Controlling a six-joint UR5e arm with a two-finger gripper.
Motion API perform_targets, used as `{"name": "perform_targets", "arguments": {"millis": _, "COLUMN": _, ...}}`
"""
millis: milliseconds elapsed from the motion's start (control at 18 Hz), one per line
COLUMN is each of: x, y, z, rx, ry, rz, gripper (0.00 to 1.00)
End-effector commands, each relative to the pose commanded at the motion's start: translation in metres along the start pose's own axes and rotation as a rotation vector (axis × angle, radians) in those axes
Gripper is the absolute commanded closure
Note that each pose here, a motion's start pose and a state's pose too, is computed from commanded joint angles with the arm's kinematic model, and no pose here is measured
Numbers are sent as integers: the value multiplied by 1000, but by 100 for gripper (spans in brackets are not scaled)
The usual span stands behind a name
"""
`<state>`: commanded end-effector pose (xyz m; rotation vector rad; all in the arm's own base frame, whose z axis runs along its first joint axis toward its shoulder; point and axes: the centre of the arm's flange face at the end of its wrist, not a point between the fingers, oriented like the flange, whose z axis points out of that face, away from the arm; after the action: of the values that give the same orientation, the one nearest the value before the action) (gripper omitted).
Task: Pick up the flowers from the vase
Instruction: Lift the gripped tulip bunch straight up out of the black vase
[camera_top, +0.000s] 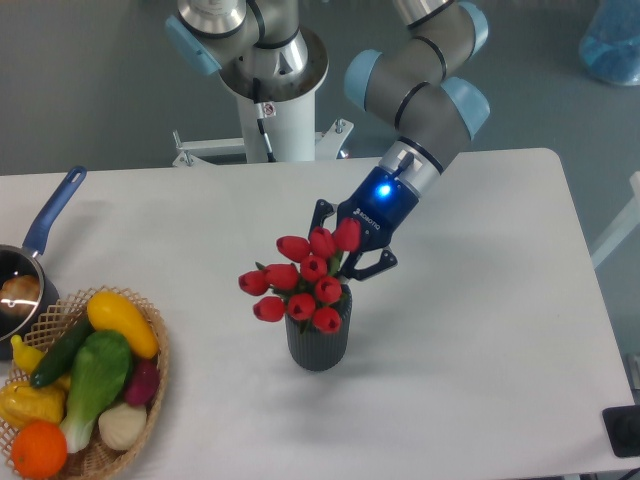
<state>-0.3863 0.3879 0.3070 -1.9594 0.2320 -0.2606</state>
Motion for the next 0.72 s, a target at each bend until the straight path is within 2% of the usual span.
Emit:
{"name": "perform_targets", "arguments": {"millis": 333, "x": 7, "y": -23, "z": -23, "rx": 12, "ry": -43, "rz": 31, "gripper": 100}}
{"name": "perform_targets", "arguments": {"millis": 556, "x": 9, "y": -42, "z": -36, "rx": 20, "ry": -70, "rz": -10, "gripper": 100}}
{"name": "perform_targets", "arguments": {"millis": 722, "x": 13, "y": -68, "z": -43, "rx": 35, "ry": -79, "rz": -25, "gripper": 100}}
